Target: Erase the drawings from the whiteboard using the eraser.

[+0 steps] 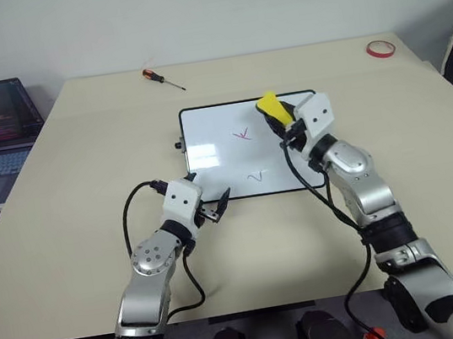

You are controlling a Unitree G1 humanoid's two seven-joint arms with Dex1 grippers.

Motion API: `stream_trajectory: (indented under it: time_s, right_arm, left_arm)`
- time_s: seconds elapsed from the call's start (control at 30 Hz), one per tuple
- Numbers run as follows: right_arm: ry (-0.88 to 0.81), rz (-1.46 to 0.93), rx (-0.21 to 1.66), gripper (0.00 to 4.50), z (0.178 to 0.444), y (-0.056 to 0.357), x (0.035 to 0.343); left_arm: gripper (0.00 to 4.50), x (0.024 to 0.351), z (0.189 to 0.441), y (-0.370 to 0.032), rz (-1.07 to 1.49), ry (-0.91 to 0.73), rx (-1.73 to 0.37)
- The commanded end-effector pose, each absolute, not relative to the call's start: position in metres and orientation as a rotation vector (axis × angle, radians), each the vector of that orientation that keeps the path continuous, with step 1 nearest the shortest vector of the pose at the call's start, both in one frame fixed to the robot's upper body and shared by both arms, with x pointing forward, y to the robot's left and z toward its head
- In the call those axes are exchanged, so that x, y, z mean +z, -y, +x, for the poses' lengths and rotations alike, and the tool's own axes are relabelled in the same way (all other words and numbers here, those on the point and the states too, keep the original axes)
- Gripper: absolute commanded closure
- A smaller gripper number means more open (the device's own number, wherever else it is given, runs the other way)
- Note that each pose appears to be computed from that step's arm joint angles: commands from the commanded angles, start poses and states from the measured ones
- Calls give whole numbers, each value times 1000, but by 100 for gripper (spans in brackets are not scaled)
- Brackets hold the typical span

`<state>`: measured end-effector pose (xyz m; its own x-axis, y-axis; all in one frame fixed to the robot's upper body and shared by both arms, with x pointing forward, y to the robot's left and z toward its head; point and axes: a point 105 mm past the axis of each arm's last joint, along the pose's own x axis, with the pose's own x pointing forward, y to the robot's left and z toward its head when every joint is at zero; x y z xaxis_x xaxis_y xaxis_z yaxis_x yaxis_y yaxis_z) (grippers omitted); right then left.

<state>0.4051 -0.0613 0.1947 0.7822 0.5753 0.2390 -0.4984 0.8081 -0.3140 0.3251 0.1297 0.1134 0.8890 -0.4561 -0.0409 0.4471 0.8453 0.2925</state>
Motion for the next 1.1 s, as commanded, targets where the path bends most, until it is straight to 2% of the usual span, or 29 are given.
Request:
stream_trajectory:
  time_s: [0.03, 0.3, 0.67, 0.73, 0.83, 0.97, 1.1]
  right_arm:
    - [346, -283, 644, 321, 411, 43, 193]
    - [121, -403, 624, 321, 430, 41, 148]
    - [180, -403, 534, 321, 442, 48, 168]
    - [186, -419, 562, 321, 439, 42, 166]
    - [164, -434, 701, 321, 424, 21, 151]
    - [77, -495, 859, 321, 403, 6, 119]
    - [46, -502, 867, 321, 402, 9, 113]
  left_arm:
    - [0, 129, 321, -128, 306, 91, -469]
    - [0, 132, 310, -133, 319, 86, -440]
    - [0, 138, 310, -131, 319, 96, -433]
    - [0, 138, 310, -130, 320, 97, -435]
    - [0, 138, 311, -131, 321, 97, -434]
    - [0, 138, 311, -132, 320, 95, -430]
    - [0, 137, 310, -133, 319, 91, -427]
